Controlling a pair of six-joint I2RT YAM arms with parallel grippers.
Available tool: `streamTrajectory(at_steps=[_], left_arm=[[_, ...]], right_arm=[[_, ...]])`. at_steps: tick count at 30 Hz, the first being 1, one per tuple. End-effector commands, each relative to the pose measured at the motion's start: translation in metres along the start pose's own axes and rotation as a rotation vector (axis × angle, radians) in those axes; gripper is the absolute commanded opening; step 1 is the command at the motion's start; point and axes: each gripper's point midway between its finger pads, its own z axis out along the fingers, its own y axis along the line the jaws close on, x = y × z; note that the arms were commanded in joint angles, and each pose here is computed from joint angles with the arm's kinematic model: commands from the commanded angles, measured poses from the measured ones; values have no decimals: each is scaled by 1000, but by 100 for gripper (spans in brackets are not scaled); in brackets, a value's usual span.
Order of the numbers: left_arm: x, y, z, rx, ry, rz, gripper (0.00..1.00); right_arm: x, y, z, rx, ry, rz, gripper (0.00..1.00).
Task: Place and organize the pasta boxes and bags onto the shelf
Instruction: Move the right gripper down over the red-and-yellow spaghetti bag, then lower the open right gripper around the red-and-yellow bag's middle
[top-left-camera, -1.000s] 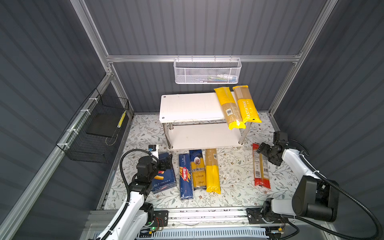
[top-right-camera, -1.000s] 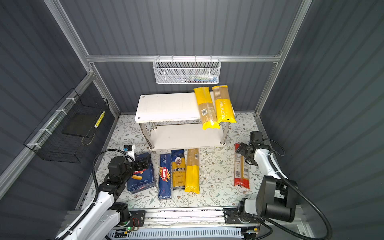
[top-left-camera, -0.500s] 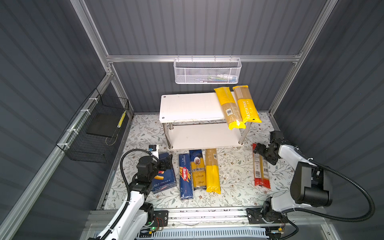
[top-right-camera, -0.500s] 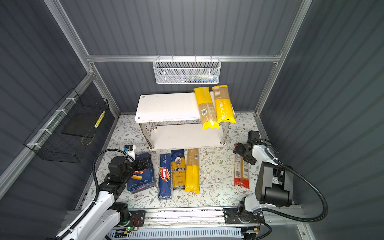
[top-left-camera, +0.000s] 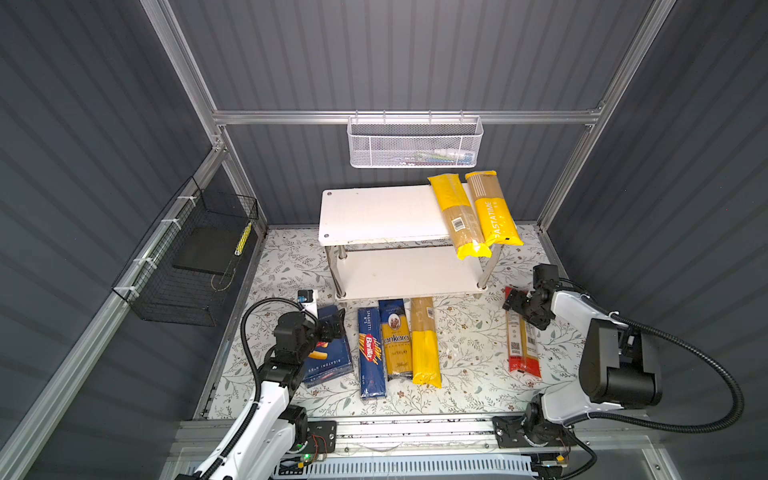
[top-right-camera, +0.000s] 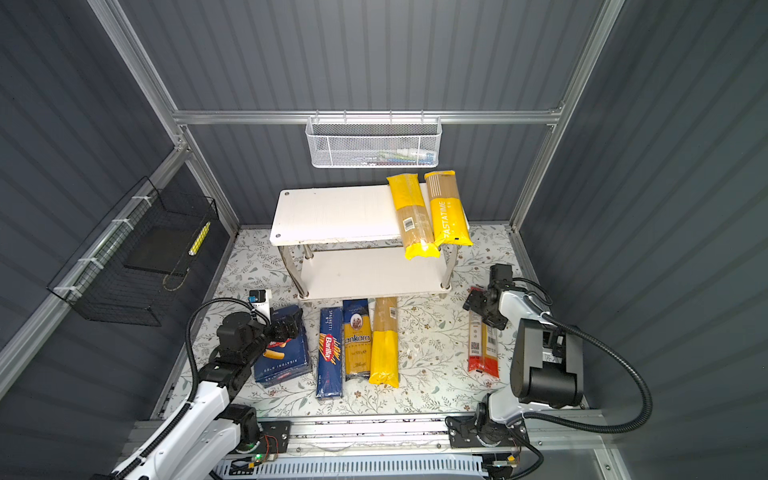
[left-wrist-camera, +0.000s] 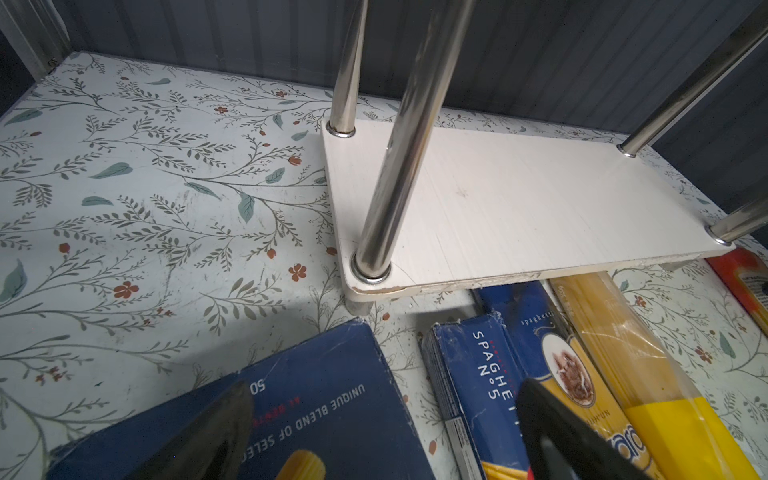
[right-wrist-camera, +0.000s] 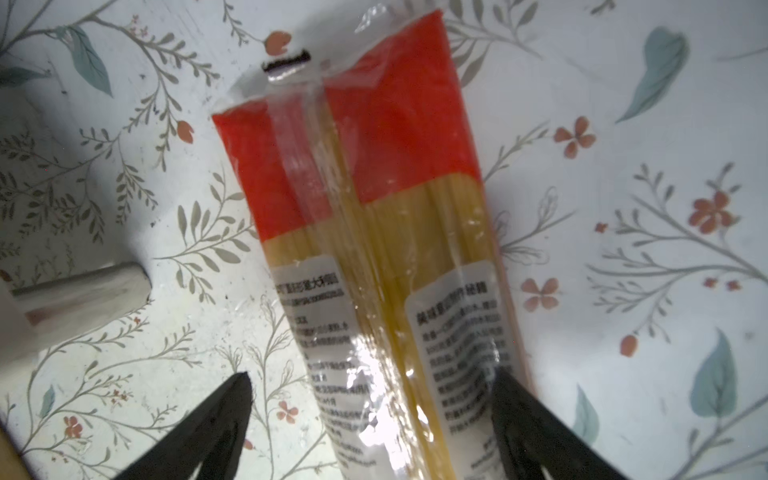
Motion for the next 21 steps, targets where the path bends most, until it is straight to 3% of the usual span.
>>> streamTrajectory(at_steps=[1,12,17,21], left_arm=[[-6,0,-2,0,-18,5,99],[-5,-1,-1,4,-11,5,100],[-6,-1,-1,4,-15,6,100],[-5,-1,0,5,-8,5,100]], right_arm=[[26,6,-2,-13,48,-4,90],[53,30,-58,-91,-40,-22,90],[43,7,-76,-16,-136,3,96],[34,-1,-71,-50,-132,62,99]])
